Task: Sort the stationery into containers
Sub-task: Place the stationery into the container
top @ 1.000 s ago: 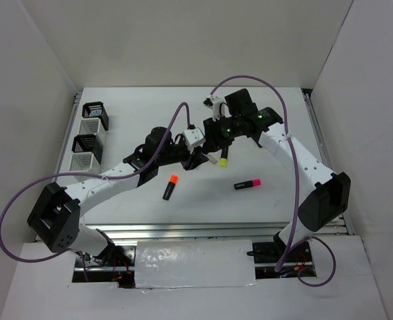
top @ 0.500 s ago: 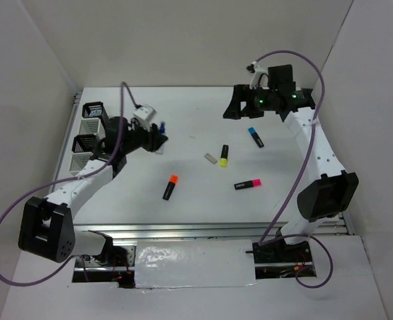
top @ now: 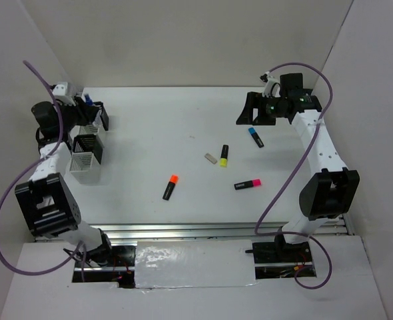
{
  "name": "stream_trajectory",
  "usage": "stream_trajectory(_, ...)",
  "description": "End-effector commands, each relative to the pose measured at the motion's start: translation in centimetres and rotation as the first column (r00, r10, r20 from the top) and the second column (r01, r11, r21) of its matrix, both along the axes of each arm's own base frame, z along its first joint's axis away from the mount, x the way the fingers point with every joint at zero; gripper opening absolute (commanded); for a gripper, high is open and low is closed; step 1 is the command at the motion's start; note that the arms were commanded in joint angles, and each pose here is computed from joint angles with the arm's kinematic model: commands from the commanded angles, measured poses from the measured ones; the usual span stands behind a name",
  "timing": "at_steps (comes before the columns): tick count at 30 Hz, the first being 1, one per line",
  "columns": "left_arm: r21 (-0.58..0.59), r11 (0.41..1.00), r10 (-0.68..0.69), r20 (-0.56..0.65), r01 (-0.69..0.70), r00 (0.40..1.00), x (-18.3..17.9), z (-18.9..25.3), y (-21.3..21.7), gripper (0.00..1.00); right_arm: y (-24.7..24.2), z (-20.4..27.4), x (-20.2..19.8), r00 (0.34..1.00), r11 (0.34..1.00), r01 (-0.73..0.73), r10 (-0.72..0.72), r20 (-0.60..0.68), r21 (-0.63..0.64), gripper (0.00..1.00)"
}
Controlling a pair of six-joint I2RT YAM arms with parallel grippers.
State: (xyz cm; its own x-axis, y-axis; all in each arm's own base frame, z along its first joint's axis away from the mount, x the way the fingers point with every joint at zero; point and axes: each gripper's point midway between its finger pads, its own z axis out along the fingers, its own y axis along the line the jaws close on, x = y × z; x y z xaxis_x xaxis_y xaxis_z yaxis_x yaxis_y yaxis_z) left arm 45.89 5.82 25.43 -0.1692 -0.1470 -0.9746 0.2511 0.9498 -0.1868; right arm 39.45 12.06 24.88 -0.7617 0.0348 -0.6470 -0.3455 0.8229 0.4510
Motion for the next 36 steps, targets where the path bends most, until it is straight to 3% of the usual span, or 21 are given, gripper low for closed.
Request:
stream_trajectory(1, 0.001, 0.996, -0.093, 0.126, 0.094, 0.988, 1.3, 3.3, 1.4, 0.01, -0.7, 0.6, 0.4, 0.999, 1.000, -0.002, 0.002, 0.043, 0.004, 0.84)
stream_trajectory(4, 0.000, 0.998, -0.065, 0.147, 0.066, 0.987, 2.2, 2.8, 4.0, 0.04, -1.3, 0.2, 0.5, 0.999, 1.000, 0.011, -0.011, 0.040, -0.007, 0.84)
stream_trajectory(10, 0.086, 0.996, 0.023, 0.137, -0.035, 0.990, 3.6, 0.6, 7.8, 0.01, -2.0, -0.3, 0.8, 0.999, 0.999, 0.029, -0.028, 0.029, -0.015, 0.84)
stream_trajectory(23, 0.130, 0.988, 0.062, 0.131, -0.080, 0.989, 5.8, -3.1, 10.1, 0.11, -2.7, -1.1, 0.7, 0.999, 0.997, 0.047, -0.046, 0.024, -0.058, 0.84)
stream_trajectory(29, 0.112, 0.991, 0.058, 0.131, -0.073, 0.990, 6.1, -3.9, 10.1, 0.33, -3.2, -2.1, 0.6, 0.999, 0.993, 0.045, -0.041, 0.033, -0.108, 0.84)
stream_trajectory(33, 0.112, 0.992, 0.043, 0.137, -0.058, 0.990, 5.6, -3.8, 9.6, 0.57, -3.3, -2.5, 0.2, 0.999, 0.991, 0.044, -0.040, 0.033, -0.130, 0.84)
stream_trajectory(36, 0.141, 0.988, 0.039, 0.158, -0.062, 0.987, 5.1, -3.3, 9.3, 0.65, -3.2, -2.9, -0.1, 0.999, 0.990, 0.038, -0.035, 0.027, -0.135, 0.84)
